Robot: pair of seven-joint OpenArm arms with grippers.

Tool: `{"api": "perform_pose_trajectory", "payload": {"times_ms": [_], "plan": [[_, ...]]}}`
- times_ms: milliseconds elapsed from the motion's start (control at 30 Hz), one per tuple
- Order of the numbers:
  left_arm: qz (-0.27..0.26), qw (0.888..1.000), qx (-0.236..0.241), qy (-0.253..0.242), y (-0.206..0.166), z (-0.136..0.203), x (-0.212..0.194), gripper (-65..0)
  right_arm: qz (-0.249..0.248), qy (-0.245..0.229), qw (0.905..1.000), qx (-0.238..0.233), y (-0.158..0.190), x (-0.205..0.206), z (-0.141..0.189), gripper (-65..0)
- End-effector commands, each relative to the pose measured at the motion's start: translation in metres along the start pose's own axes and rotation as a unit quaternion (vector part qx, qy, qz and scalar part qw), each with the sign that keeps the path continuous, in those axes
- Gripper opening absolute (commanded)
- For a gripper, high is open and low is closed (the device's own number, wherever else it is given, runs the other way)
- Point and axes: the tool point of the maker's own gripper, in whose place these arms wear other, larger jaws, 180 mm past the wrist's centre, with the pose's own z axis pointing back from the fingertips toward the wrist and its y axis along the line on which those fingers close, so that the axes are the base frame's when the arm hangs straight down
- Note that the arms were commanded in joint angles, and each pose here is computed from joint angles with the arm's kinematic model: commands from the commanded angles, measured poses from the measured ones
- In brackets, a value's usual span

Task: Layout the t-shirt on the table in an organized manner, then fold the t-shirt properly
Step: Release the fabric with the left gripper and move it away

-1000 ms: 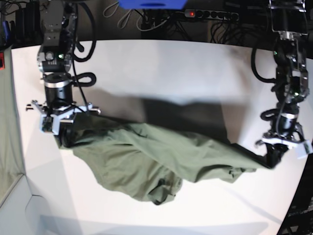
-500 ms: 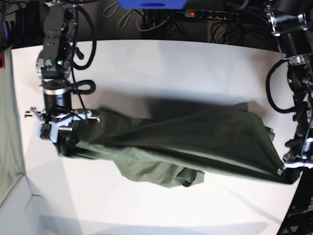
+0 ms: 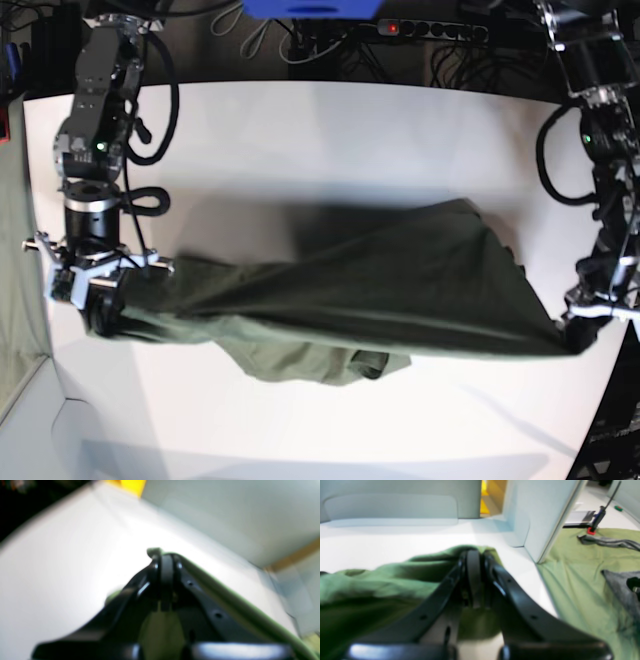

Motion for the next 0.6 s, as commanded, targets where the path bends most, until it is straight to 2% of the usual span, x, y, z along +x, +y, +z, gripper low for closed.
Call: {"api": "perform_pose_trajectory", "payload": {"times_ms": [0, 167, 333, 433, 567], "plan": [[0.022, 0.999, -0.006, -0.023, 0.002, 0.01, 0.015, -64.7, 0.002, -0.015, 0.9999, -0.007, -0.005, 0.008, 0.002, -65.0], [0.131, 0.99, -0.017, 0.051, 0.013, 0.055, -0.038, -64.7, 0.006, 0.009, 0.9999, -0.004, -0.005, -0.008, 0.01, -65.0], [0.206, 0.969, -0.025, 0.134, -0.001, 0.104, -0.101, -64.8, 0.005, 0.036, 0.9994, -0.001, -0.003, -0.028, 0.012, -65.0], [0.239, 0.951, -0.015, 0.196, -0.007, 0.129, -0.143, -64.8, 0.005, 0.049, 0.9988, -0.001, -0.003, -0.039, 0.011, -65.0], [0.279, 0.917, 0.011, 0.285, 0.007, 0.148, -0.193, -64.8, -0.003, 0.053, 0.9986, -0.002, 0.0, -0.041, 0.011, -65.0]]}}
